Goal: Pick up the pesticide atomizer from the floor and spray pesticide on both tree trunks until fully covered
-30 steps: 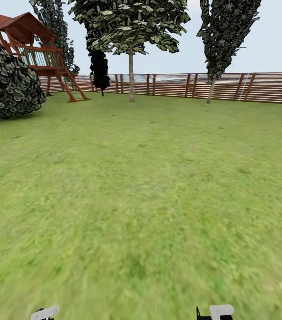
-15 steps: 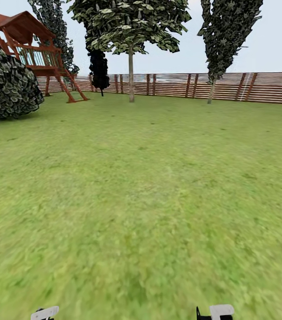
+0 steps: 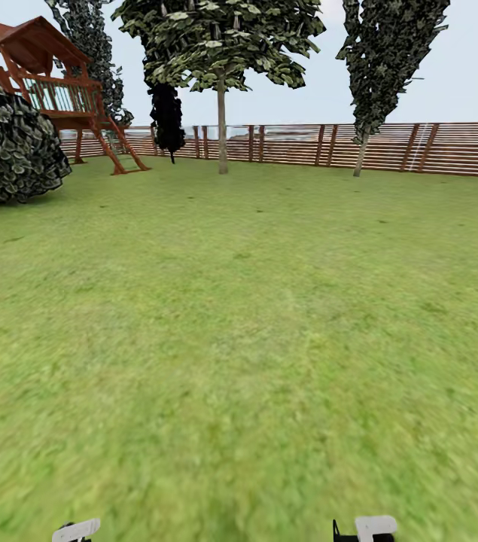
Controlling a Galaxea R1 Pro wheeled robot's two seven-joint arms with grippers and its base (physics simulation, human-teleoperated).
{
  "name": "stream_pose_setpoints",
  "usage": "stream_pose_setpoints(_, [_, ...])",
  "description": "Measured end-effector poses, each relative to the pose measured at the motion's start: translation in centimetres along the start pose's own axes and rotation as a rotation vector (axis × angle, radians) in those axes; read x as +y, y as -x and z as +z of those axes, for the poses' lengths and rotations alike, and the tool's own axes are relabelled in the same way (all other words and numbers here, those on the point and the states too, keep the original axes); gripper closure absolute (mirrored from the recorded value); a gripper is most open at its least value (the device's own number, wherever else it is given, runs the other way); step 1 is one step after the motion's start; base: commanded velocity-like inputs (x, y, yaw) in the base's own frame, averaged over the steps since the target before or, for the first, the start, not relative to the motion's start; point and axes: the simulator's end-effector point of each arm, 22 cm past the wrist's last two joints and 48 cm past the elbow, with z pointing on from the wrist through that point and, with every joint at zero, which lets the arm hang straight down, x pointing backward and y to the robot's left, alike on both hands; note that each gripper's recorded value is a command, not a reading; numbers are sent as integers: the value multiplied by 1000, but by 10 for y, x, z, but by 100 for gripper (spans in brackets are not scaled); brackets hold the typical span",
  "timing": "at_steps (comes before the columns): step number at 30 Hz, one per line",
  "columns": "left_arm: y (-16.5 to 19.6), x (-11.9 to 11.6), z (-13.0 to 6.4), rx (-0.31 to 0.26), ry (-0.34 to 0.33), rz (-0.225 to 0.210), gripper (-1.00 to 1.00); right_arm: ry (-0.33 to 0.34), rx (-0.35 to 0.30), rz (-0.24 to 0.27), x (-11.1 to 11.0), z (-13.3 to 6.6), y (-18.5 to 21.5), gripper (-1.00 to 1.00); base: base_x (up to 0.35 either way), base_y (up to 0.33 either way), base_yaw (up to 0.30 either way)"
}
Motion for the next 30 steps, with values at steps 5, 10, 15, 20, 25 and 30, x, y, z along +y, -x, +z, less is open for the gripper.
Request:
stream_pose_setpoints(5, [0, 0, 0, 0, 0, 0, 100, 0, 0, 0, 0, 0, 0, -100, 338, 0, 0])
stream_pose_setpoints(10, [0, 0, 0, 0, 0, 0, 100, 0, 0, 0, 0, 0, 0, -100, 338, 0, 0])
stream_pose_setpoints(15, [0, 0, 0, 0, 0, 0, 100, 0, 0, 0, 0, 0, 0, -100, 338, 0, 0])
stream_pose_setpoints(20, [0, 0, 0, 0, 0, 0, 100, 0, 0, 0, 0, 0, 0, -100, 338, 0, 0])
stream_pose_setpoints(25, [0, 0, 0, 0, 0, 0, 100, 0, 0, 0, 0, 0, 0, -100, 338, 0, 0])
stream_pose_setpoints(30, [0, 0, 0, 0, 0, 0, 100, 0, 0, 0, 0, 0, 0, -100, 338, 0, 0])
